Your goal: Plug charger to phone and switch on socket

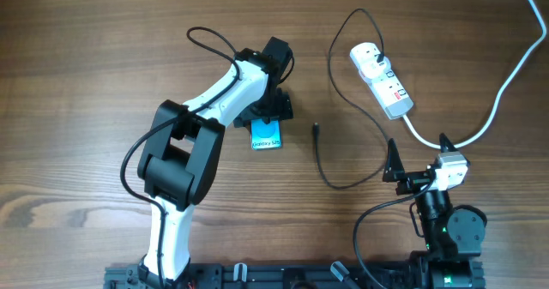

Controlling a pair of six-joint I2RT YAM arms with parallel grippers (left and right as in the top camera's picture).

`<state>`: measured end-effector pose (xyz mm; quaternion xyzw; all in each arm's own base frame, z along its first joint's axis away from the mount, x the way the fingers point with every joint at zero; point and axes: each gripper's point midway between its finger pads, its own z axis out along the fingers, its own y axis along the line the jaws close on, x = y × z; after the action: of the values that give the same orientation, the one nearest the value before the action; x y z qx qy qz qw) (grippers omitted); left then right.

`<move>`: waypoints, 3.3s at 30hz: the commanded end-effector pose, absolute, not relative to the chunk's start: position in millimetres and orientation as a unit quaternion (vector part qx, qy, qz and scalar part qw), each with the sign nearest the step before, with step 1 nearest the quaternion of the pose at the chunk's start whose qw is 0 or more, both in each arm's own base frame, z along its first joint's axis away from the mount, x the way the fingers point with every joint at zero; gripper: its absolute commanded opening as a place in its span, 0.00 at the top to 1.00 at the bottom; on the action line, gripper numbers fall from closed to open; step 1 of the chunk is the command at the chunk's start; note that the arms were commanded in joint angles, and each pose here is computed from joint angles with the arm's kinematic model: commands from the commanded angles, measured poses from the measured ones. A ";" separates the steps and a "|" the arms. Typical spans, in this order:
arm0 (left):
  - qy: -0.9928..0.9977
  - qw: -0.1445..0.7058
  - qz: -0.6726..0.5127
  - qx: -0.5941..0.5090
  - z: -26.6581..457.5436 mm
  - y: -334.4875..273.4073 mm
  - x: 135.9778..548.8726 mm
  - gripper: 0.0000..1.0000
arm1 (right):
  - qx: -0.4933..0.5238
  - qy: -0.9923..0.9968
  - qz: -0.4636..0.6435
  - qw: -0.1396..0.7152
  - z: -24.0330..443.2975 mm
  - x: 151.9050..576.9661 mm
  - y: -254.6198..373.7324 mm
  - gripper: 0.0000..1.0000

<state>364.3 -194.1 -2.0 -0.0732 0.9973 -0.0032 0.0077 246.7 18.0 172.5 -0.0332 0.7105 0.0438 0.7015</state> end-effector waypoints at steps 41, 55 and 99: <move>0.996 0.029 -0.023 -0.076 56.3 -191.0 363.9 0.29 | -0.025 0.708 0.044 0.705 174.2 246.6 16.4 0.00; 0.997 0.013 -0.014 -0.073 7.4 -183.3 342.5 0.21 | -0.025 0.708 0.044 0.705 174.3 246.6 16.4 0.00; 0.987 0.028 -0.101 -0.119 73.1 -180.0 353.7 0.32 | -0.025 0.708 0.044 0.705 174.3 246.6 16.4 0.00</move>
<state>340.4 -170.1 28.2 -0.1042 0.9942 -0.0260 0.0003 246.7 18.0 172.5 -0.0332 0.7105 0.0438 0.7015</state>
